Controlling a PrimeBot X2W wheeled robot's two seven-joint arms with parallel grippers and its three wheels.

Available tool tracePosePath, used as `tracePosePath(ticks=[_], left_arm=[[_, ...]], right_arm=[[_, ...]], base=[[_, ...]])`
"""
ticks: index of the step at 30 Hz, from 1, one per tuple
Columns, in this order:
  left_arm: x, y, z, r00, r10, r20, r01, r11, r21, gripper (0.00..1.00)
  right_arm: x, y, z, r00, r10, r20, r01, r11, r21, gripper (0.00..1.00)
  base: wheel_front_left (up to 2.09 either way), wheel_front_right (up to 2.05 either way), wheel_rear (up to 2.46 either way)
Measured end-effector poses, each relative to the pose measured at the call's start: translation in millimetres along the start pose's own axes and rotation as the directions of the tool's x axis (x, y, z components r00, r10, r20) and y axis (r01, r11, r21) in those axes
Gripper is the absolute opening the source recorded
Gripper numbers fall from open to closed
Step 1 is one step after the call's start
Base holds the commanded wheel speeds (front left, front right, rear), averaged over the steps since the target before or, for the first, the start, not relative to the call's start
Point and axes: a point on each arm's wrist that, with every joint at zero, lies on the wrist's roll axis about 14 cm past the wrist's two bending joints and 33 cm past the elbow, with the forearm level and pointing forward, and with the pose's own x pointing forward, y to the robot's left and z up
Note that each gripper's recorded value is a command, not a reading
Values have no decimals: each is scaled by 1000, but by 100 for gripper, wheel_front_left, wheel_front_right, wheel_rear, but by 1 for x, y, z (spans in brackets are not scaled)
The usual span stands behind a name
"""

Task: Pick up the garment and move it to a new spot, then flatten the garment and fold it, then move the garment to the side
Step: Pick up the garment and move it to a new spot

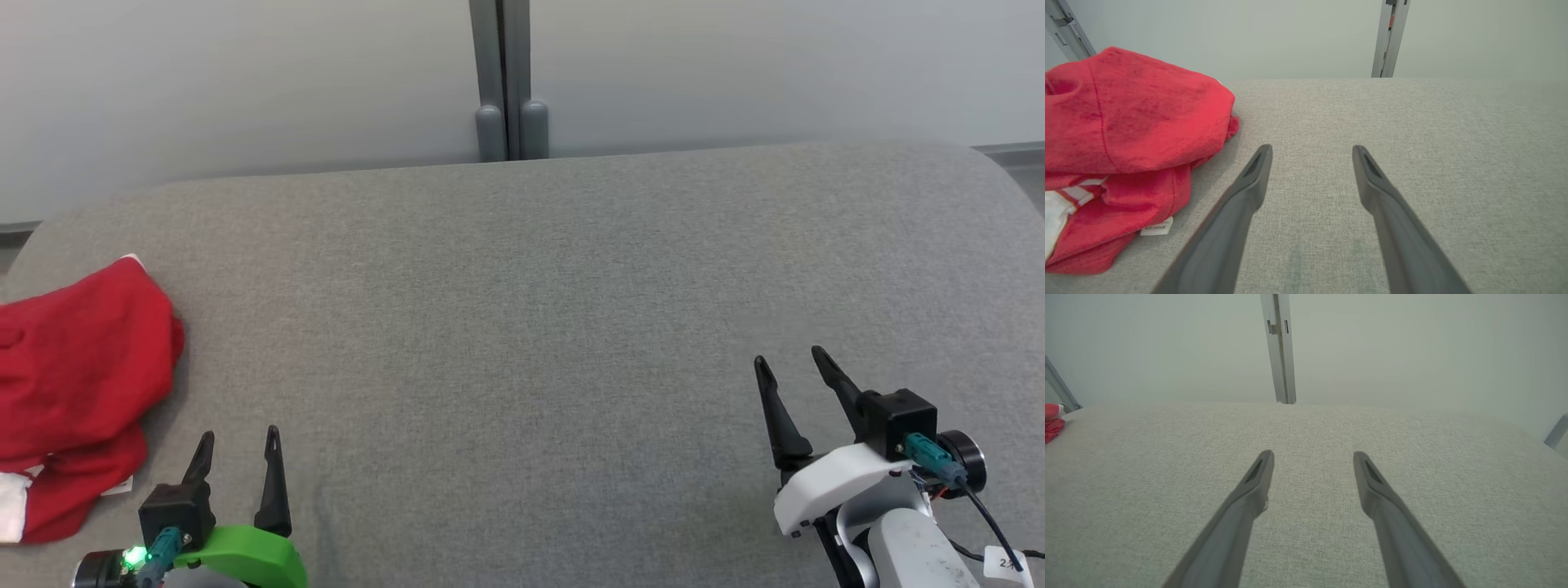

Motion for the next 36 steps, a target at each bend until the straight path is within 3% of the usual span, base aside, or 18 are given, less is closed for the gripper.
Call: tracePosePath(ticks=[12,20,29,36], left_arm=[[-47,72,-11,975,220,-18,-218,974,52,100],[-101,129,-18,906,422,-32,-421,906,31,100],[-162,165,-33,802,593,-71,-594,804,-5,100],[-167,171,-38,782,616,-94,-620,784,-17,100]], right_arm=[[32,77,-8,973,229,-9,-229,972,-43,100],[46,144,-21,916,401,-36,-401,916,-21,100],[51,201,-30,845,532,-49,-532,846,7,100],[54,211,-42,827,558,-71,-559,829,11,100]], base=[[0,0,0],[0,0,0],[0,0,0],[0,0,0]])
